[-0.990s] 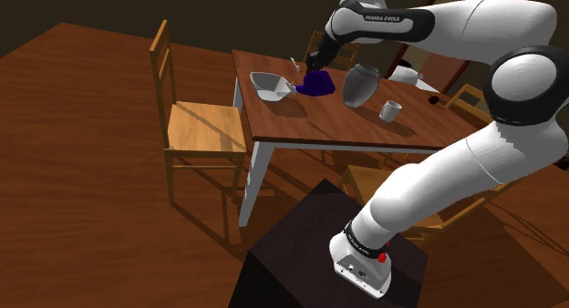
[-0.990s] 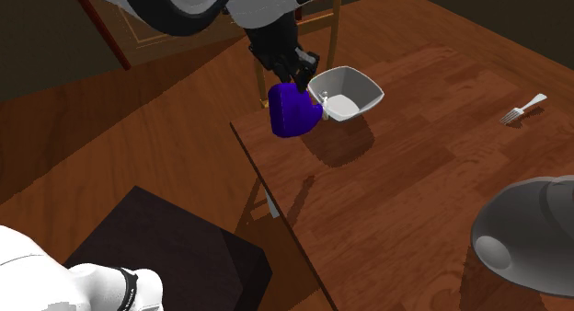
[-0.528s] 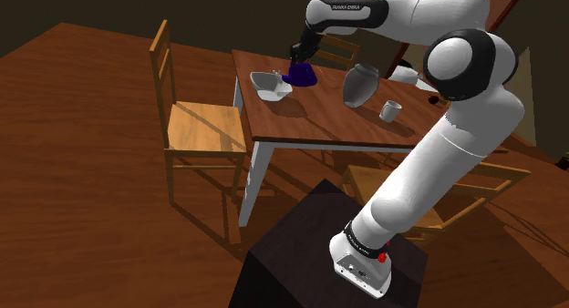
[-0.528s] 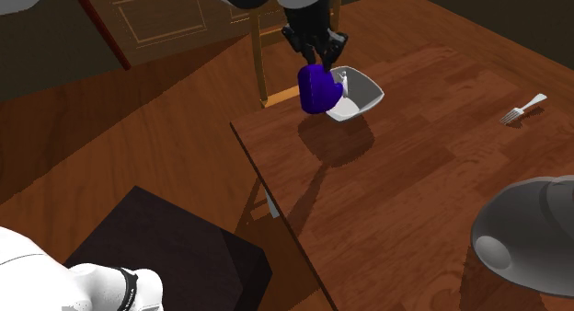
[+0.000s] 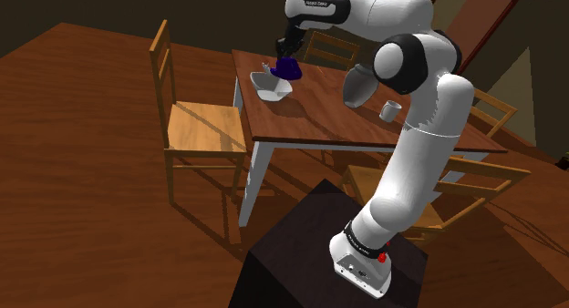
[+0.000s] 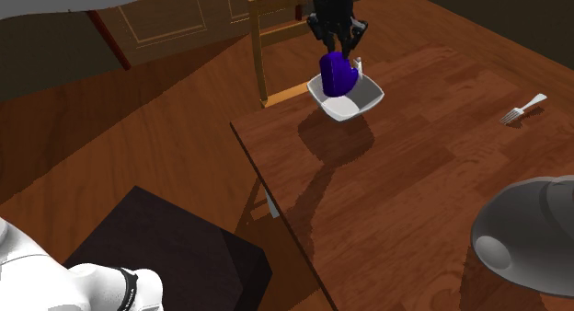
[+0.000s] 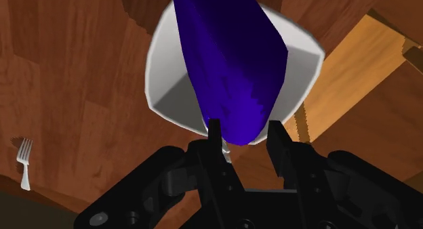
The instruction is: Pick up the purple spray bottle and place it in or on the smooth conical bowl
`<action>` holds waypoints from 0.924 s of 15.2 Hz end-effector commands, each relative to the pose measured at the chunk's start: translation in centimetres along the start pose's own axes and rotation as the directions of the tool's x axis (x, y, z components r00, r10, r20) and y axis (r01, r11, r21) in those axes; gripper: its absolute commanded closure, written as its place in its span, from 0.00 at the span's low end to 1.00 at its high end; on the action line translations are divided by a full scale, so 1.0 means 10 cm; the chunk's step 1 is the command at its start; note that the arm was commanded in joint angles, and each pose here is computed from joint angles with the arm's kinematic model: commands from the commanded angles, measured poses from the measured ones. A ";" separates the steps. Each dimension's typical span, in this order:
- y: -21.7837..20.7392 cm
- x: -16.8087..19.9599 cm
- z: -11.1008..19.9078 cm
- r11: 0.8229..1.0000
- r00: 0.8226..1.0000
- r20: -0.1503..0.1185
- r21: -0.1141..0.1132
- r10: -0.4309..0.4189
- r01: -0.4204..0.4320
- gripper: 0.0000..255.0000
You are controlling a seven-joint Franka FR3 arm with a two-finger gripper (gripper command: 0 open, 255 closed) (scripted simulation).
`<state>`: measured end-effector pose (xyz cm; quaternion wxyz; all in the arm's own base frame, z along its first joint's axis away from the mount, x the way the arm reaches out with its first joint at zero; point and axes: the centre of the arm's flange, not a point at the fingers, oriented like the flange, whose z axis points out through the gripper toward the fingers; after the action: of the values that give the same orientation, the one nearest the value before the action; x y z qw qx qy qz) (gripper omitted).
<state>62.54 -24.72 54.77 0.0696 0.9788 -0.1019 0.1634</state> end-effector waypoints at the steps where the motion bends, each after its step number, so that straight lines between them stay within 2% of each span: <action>1: 0.00 0.00 0.09 1.000 1.000 -0.001 0.000 0.000 0.000 1.00; 8: -0.04 -0.12 0.43 1.000 1.000 -0.001 0.000 0.000 0.000 1.00; 14: -0.04 -0.12 0.43 1.000 1.000 -0.001 0.000 0.000 0.000 1.00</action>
<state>62.80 -24.78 50.68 0.0694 0.9785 -0.1015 0.1657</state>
